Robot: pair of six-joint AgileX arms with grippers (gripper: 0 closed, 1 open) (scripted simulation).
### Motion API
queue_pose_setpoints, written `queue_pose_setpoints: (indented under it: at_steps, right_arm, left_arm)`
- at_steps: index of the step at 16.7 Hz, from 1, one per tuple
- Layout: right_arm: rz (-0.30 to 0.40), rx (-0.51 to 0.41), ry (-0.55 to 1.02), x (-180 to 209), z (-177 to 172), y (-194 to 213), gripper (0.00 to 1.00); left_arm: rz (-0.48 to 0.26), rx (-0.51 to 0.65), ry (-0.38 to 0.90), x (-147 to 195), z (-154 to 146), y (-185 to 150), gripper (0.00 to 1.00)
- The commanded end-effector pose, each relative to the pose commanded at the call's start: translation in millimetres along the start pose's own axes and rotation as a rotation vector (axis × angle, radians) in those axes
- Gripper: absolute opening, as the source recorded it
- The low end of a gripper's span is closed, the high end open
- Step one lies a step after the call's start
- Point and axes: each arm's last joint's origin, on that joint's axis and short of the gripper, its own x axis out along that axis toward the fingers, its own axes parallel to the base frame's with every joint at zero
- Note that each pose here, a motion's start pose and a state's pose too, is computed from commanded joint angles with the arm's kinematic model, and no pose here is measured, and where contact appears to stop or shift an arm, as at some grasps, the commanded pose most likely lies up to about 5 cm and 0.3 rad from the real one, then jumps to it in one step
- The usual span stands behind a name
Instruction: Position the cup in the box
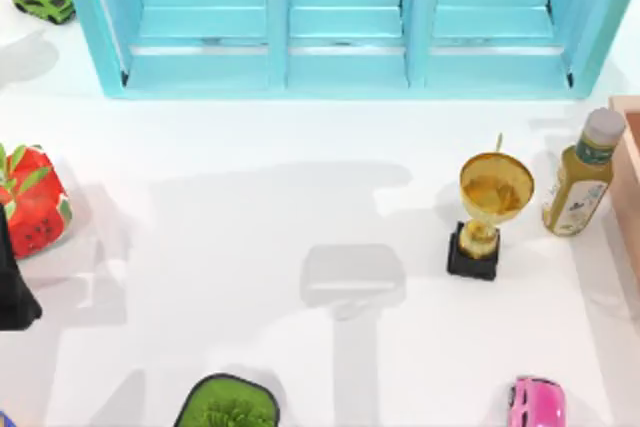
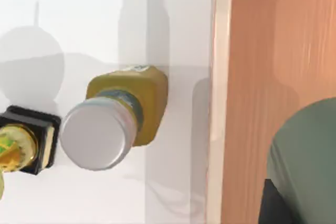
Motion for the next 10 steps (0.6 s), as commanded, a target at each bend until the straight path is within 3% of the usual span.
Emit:
queue_pose_setpoints:
  at_steps: [4, 10]
  right_arm:
    - [-0.038, 0.012, 0.141, 13, -38, -65, 0.00]
    - [-0.040, 0.013, 0.184, 21, -44, -76, 0.00]
  left_arm:
    - [0.000, 0.000, 0.000, 0, 0, 0, 1.00]
    - [0.000, 0.000, 0.000, 0, 0, 0, 1.00]
